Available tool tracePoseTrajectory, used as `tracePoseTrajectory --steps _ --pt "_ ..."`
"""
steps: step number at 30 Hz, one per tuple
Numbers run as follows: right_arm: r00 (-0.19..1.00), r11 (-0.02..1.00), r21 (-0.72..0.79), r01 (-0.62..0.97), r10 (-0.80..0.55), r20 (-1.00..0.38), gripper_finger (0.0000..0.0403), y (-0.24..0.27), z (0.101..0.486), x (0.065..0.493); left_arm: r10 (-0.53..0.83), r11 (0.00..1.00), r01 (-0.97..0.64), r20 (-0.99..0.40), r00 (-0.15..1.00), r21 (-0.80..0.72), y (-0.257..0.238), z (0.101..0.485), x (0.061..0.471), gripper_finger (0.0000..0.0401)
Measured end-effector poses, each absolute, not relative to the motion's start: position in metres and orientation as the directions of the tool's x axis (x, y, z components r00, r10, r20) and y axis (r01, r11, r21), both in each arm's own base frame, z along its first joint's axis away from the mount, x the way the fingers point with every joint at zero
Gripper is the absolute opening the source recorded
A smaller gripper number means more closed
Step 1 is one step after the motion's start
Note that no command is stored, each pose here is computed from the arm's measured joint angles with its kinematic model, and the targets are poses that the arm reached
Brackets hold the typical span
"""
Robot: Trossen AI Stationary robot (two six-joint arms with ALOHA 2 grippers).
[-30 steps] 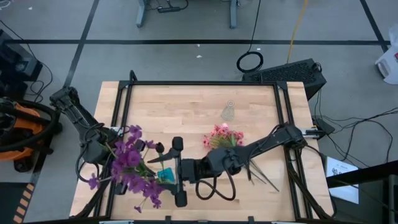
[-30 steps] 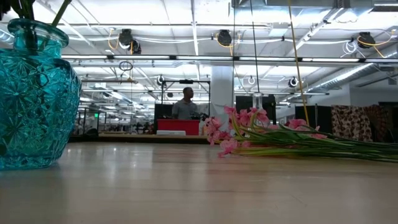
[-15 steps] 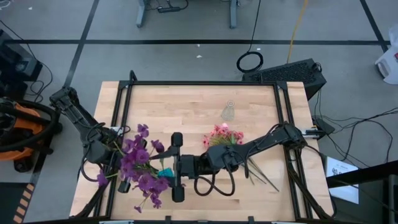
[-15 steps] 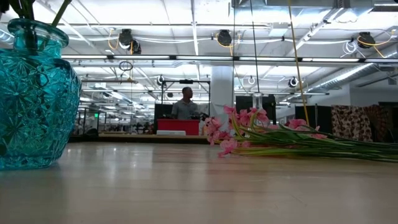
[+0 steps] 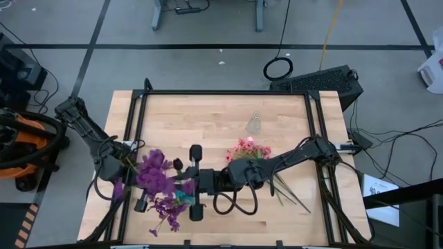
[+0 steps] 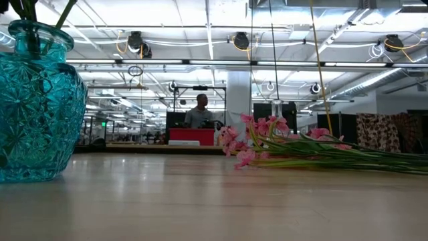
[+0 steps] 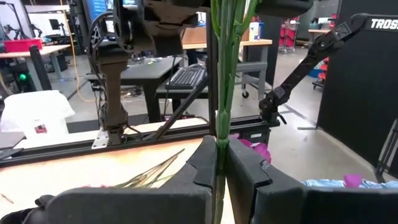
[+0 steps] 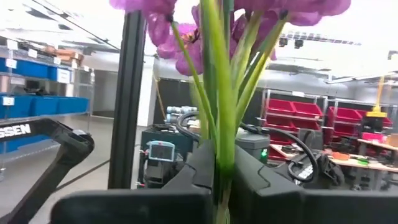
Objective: Sort flowers into vase by color
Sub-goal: Put the violet flower into the blue vase
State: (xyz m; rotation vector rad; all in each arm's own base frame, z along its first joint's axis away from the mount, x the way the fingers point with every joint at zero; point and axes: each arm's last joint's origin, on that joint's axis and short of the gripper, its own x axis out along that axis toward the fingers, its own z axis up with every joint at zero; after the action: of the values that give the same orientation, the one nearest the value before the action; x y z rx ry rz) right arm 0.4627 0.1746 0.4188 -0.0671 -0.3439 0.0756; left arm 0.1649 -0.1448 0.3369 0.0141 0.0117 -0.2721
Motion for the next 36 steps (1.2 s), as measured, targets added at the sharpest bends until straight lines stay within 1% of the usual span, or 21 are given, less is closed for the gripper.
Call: tracePoseTrajectory --steps 3,6,11,15,19,21,25,29,32,36 --pt "0.946 0.995 -0.096 -0.012 0.042 0.321 0.0008 0.181 0.418 0.46 -0.273 0.962 0.273 -0.011 0.962 0.011 -0.145 0.337 0.164 0.0025" --pt "0.951 0.991 -0.129 0.047 -0.004 0.309 0.0004 0.193 0.418 0.454 -0.293 0.956 0.293 -0.002 0.956 0.006 -0.148 0.339 0.159 0.0048" --pt "0.957 0.985 -0.161 0.065 -0.016 0.291 0.0002 0.218 0.417 0.442 -0.346 0.938 0.347 0.03 0.938 -0.013 -0.151 0.346 0.145 0.013" --pt "0.957 0.981 -0.167 0.1 -0.049 0.285 0.0001 0.231 0.417 0.434 -0.373 0.928 0.373 0.007 0.928 -0.005 -0.151 0.346 0.134 0.0196" --pt "0.953 0.985 -0.146 0.094 -0.047 0.299 0.0001 0.235 0.403 0.435 -0.367 0.93 0.366 -0.039 0.93 -0.022 -0.15 0.343 0.126 0.0239" --pt "0.946 0.987 -0.127 0.102 -0.057 0.32 0.0001 0.233 0.387 0.437 -0.351 0.936 0.35 -0.054 0.935 -0.026 -0.15 0.341 0.124 0.0249" --pt "0.896 0.988 -0.066 0.139 -0.097 0.432 0.0001 0.218 0.35 0.439 -0.31 0.951 0.31 -0.079 0.948 -0.011 -0.151 0.338 0.122 0.0252" --pt "0.846 0.993 -0.015 0.119 -0.094 0.524 0.0 0.201 0.328 0.436 -0.281 0.959 0.282 -0.087 0.956 0.001 -0.151 0.337 0.121 0.0253" --pt "0.858 0.997 0.012 0.078 -0.073 0.509 0.0 0.191 0.315 0.44 -0.271 0.962 0.272 -0.101 0.957 0.002 -0.15 0.335 0.12 0.0253" --pt "0.893 0.997 0.008 0.075 -0.071 0.444 0.0 0.187 0.304 0.445 -0.252 0.968 0.251 -0.11 0.962 -0.021 -0.15 0.334 0.12 0.0253"
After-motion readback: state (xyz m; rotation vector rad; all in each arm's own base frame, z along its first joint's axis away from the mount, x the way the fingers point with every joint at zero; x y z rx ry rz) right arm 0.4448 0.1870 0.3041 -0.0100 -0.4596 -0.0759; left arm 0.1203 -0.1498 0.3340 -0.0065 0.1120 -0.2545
